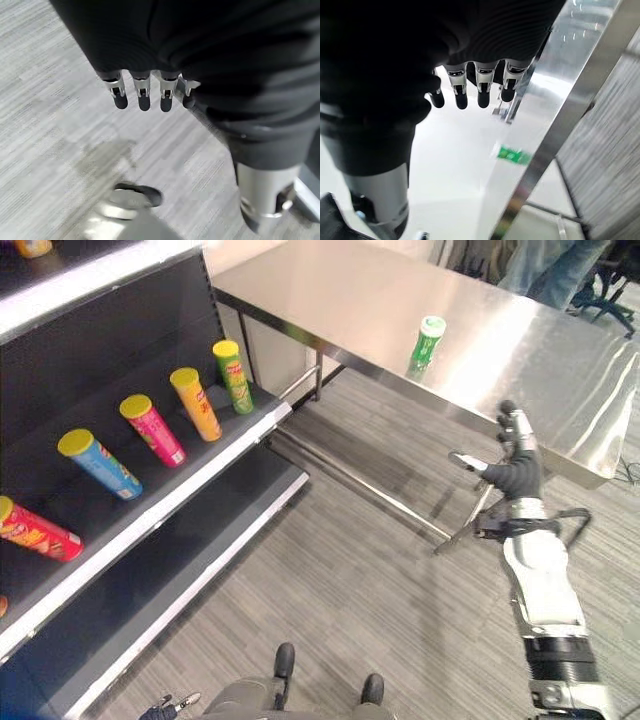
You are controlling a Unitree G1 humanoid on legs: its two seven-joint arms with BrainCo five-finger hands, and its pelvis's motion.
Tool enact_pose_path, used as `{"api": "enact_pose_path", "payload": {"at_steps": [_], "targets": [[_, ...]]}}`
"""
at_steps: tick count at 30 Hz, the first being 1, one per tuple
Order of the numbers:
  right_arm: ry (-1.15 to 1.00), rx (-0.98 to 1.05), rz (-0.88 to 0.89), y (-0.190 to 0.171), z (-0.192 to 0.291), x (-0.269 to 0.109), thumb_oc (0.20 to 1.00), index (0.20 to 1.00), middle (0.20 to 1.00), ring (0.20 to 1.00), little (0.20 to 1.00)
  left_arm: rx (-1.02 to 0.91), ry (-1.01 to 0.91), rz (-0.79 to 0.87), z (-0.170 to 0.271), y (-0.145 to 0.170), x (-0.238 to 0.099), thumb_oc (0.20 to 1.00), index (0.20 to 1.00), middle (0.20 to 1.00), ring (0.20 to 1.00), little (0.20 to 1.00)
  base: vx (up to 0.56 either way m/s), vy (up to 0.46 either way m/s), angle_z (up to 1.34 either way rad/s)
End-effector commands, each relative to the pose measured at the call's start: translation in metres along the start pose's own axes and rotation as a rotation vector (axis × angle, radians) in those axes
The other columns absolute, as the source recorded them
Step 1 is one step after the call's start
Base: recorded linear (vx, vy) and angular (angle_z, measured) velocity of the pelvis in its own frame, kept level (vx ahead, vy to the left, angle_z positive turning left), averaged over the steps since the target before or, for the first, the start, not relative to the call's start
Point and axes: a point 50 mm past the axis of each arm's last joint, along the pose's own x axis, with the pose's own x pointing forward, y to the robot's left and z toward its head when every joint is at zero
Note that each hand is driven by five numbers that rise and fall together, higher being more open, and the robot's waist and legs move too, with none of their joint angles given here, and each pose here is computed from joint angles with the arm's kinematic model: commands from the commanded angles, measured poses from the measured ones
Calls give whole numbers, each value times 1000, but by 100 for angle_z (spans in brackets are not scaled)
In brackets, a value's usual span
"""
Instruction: Put the goods on the table back onto the shelves and tidy them up.
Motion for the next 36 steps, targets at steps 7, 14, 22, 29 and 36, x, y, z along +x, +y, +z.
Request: {"api": "enact_pose_path", "payload": {"at_steps": [7, 14, 22, 29, 36], "targets": [[-26, -224, -228, -61, 12, -2, 1000, 1000, 1000, 1000, 1000, 18, -230, 49, 69, 1, 4, 1000, 1000, 1000, 1000, 1000, 82, -12, -18], [-13, -240, -220, -67, 12, -9, 1000, 1000, 1000, 1000, 1000, -3, -177, 16, 53, -8, 5, 1000, 1000, 1000, 1000, 1000, 63, -87, 7], [-63, -264, -180, -62, 22, -8, 1000, 1000, 1000, 1000, 1000, 15, -160, 7, 47, -9, 4, 1000, 1000, 1000, 1000, 1000, 55, 8, 8], [-90, -264, -149, -54, 27, -2, 1000, 1000, 1000, 1000, 1000, 20, -150, 19, 44, -4, 4, 1000, 1000, 1000, 1000, 1000, 12, 41, -4], [-83, -306, -164, -54, 27, 2, 1000, 1000, 1000, 1000, 1000, -4, -79, 54, 24, 9, 2, 1000, 1000, 1000, 1000, 1000, 52, 260, -15]]}}
